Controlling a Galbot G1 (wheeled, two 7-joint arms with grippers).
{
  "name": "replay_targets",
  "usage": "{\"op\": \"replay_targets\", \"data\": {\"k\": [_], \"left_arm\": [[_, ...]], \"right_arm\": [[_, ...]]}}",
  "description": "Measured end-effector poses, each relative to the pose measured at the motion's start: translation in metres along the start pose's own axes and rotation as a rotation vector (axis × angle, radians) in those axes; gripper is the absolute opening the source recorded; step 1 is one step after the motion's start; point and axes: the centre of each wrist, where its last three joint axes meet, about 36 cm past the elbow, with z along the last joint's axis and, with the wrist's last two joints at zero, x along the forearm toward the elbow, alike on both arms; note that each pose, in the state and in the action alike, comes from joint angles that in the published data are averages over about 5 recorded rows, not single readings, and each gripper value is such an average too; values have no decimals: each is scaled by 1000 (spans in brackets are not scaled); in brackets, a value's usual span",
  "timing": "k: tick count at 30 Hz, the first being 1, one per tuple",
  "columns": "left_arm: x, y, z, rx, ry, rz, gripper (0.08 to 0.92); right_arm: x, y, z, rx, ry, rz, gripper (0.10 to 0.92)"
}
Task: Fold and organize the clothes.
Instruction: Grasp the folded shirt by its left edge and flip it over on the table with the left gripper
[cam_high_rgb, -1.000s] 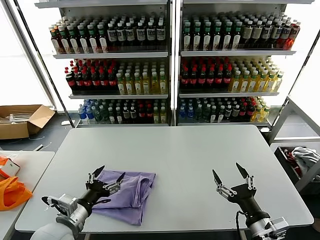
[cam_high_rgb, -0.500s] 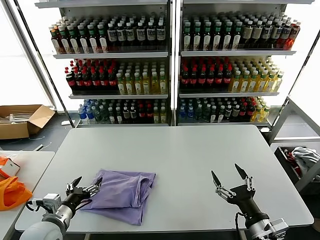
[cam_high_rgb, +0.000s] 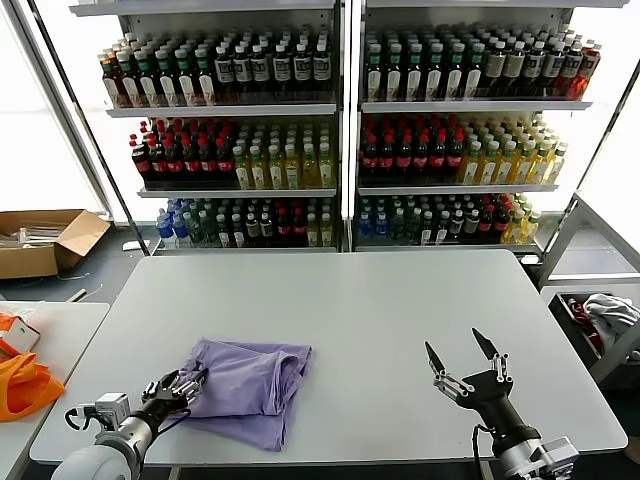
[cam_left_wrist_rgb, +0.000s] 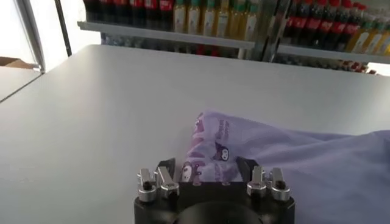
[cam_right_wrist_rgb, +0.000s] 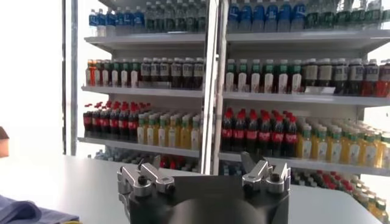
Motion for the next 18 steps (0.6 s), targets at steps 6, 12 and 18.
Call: {"op": "replay_targets", "data": {"k": [6, 12, 18], "left_arm": [[-4, 4, 0, 16, 14, 21, 446], [-5, 4, 2, 47, 15, 43, 273], [-3, 5, 3, 88, 4, 52, 129]], "right_arm": [[-1, 0, 1, -2, 2, 2, 823], [0, -1, 2, -2, 4, 1, 823], [-1, 0, 0, -1, -3, -4, 823]]}}
